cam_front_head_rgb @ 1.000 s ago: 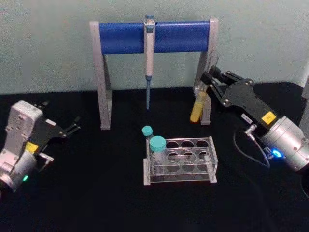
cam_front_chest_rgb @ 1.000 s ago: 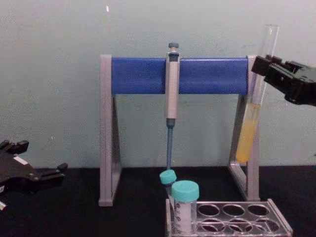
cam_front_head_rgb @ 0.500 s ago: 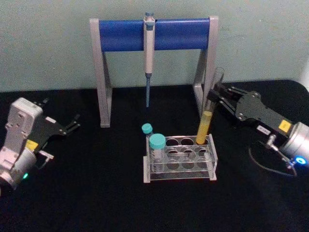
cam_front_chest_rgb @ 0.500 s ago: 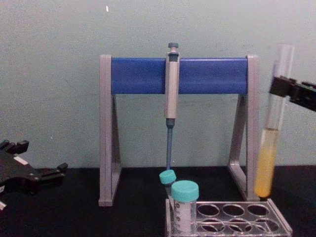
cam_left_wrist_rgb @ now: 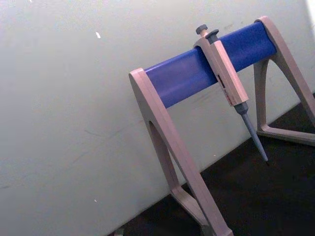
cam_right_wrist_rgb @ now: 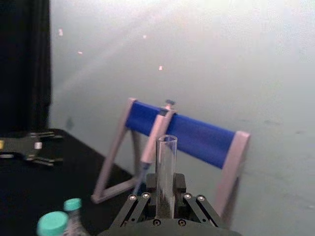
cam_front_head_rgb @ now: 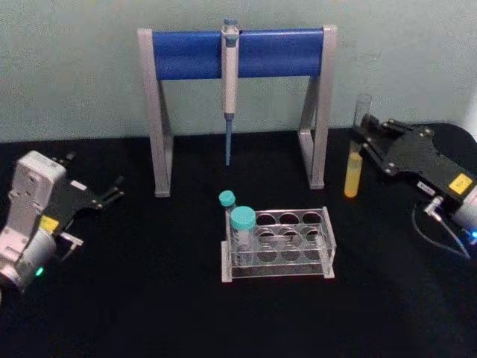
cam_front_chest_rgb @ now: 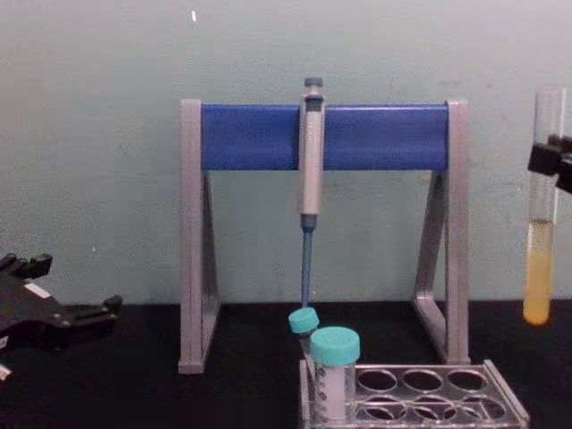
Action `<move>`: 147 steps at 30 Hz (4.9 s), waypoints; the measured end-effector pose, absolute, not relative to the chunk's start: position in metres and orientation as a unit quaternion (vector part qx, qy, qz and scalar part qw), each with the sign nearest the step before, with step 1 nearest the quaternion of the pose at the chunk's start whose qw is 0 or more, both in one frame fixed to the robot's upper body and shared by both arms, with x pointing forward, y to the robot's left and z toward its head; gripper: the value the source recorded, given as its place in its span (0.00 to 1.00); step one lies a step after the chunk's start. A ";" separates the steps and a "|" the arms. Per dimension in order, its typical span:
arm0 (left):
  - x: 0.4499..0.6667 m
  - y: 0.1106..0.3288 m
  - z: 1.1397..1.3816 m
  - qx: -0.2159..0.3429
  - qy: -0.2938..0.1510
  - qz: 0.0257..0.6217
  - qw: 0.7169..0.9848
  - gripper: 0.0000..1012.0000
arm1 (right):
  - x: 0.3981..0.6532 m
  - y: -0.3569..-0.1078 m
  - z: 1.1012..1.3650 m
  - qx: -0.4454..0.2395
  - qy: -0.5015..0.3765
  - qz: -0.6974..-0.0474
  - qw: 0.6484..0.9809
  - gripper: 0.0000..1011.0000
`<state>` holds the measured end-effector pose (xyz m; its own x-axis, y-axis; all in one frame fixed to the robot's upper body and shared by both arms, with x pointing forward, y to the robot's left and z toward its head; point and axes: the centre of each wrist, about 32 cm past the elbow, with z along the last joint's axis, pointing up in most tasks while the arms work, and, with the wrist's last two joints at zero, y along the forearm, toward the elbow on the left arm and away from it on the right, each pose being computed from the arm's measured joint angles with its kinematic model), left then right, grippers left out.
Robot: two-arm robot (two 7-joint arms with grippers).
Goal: Pick up the test tube from the test tube rack, shake it, then place it back into the test tube rack.
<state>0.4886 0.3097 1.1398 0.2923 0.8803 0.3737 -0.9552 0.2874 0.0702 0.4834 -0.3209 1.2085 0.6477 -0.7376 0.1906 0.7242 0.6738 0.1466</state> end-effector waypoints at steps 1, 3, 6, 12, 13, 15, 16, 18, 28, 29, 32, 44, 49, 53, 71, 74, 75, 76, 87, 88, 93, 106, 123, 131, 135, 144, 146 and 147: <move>0.489 0.310 1.140 0.141 -0.132 0.580 0.791 0.99 | 0.484 -0.320 1.208 0.029 -0.122 -0.407 0.905 0.21; 0.489 0.310 1.140 0.141 -0.132 0.580 0.791 0.99 | 0.488 -0.315 1.206 0.033 -0.129 -0.421 0.897 0.21; 0.489 0.310 1.140 0.141 -0.132 0.580 0.791 0.99 | 0.494 -0.305 1.203 0.045 -0.131 -0.440 0.887 0.21; 0.489 0.310 1.140 0.141 -0.133 0.580 0.791 0.99 | 0.503 -0.287 1.197 0.068 -0.124 -0.448 0.883 0.21; 0.489 0.310 1.140 0.141 -0.132 0.580 0.791 0.99 | 0.504 -0.283 1.196 0.074 -0.121 -0.443 0.885 0.21; 0.489 0.310 1.140 0.141 -0.132 0.580 0.791 0.99 | 0.505 -0.277 1.195 0.085 -0.115 -0.430 0.892 0.21; 0.489 0.310 1.140 0.141 -0.132 0.580 0.791 0.99 | 0.505 -0.275 1.195 0.089 -0.112 -0.424 0.894 0.21; 0.489 0.310 1.140 0.141 -0.132 0.580 0.791 0.99 | 0.505 -0.271 1.194 0.100 -0.101 -0.406 0.903 0.21; 0.489 0.310 1.140 0.141 -0.132 0.580 0.791 0.99 | 0.497 -0.277 1.197 0.122 -0.051 -0.301 0.944 0.21; 0.489 0.310 1.140 0.142 -0.132 0.580 0.791 0.99 | 0.496 -0.280 1.197 0.121 -0.050 -0.294 0.947 0.21; 0.489 0.310 1.140 0.141 -0.132 0.580 0.791 0.99 | 0.490 -0.291 1.199 0.113 -0.053 -0.272 0.954 0.21; 0.489 0.310 1.140 0.141 -0.132 0.580 0.791 0.99 | 0.473 -0.329 1.208 0.043 -0.109 -0.307 0.944 0.21; 0.489 0.310 1.140 0.141 -0.132 0.580 0.791 0.99 | 0.476 -0.331 1.206 0.042 -0.133 -0.345 0.928 0.21; 0.489 0.310 1.140 0.141 -0.132 0.580 0.791 0.99 | 0.482 -0.325 1.206 0.047 -0.150 -0.368 0.916 0.21; 0.489 0.310 1.140 0.141 -0.132 0.580 0.791 0.99 | 0.505 -0.283 1.200 0.129 -0.120 -0.337 0.925 0.21; 0.489 0.310 1.140 0.141 -0.132 0.580 0.791 0.99 | 0.505 -0.282 1.199 0.134 -0.108 -0.317 0.933 0.21; 0.489 0.310 1.140 0.141 -0.132 0.580 0.791 0.99 | 0.504 -0.283 1.199 0.136 -0.105 -0.311 0.935 0.21; 0.489 0.310 1.140 0.141 -0.132 0.580 0.791 0.99 | 0.504 -0.283 1.198 0.137 -0.102 -0.305 0.937 0.21; 0.489 0.310 1.140 0.141 -0.132 0.580 0.791 0.99 | 0.493 -0.302 1.189 0.124 -0.091 -0.280 0.948 0.21; 0.489 0.310 1.140 0.141 -0.132 0.580 0.791 0.99 | 0.493 -0.304 1.188 0.121 -0.092 -0.283 0.947 0.21; 0.489 0.310 1.140 0.141 -0.132 0.580 0.791 0.99 | 0.491 -0.307 1.182 0.107 -0.096 -0.298 0.944 0.21; 0.489 0.310 1.140 0.141 -0.132 0.580 0.791 0.99 | 0.496 -0.298 1.174 0.092 -0.103 -0.311 0.940 0.21; 0.489 0.310 1.140 0.141 -0.132 0.580 0.791 0.99 | 0.506 -0.290 1.163 0.092 -0.089 -0.307 0.943 0.21; 0.489 0.310 1.140 0.141 -0.132 0.580 0.791 0.99 | 0.511 -0.288 1.155 0.087 -0.073 -0.305 0.946 0.21; 0.489 0.310 1.140 0.141 -0.132 0.580 0.791 0.99 | 0.513 -0.286 1.152 0.084 -0.067 -0.304 0.947 0.21; 0.489 0.310 1.140 0.141 -0.132 0.580 0.791 0.99 | 0.517 -0.283 1.146 0.074 -0.056 -0.303 0.948 0.21; 0.489 0.310 1.140 0.141 -0.132 0.580 0.791 0.99 | 0.517 -0.283 1.145 0.072 -0.055 -0.304 0.948 0.21; 0.489 0.310 1.140 0.141 -0.132 0.580 0.791 0.99 | 0.518 -0.282 1.144 0.069 -0.054 -0.304 0.948 0.21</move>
<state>0.4886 0.3097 1.1398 0.2923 0.8803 0.3737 -0.9553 0.2873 0.0703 0.5179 -0.2823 1.1443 0.8087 -0.5850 0.0609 0.5699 0.8050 0.1647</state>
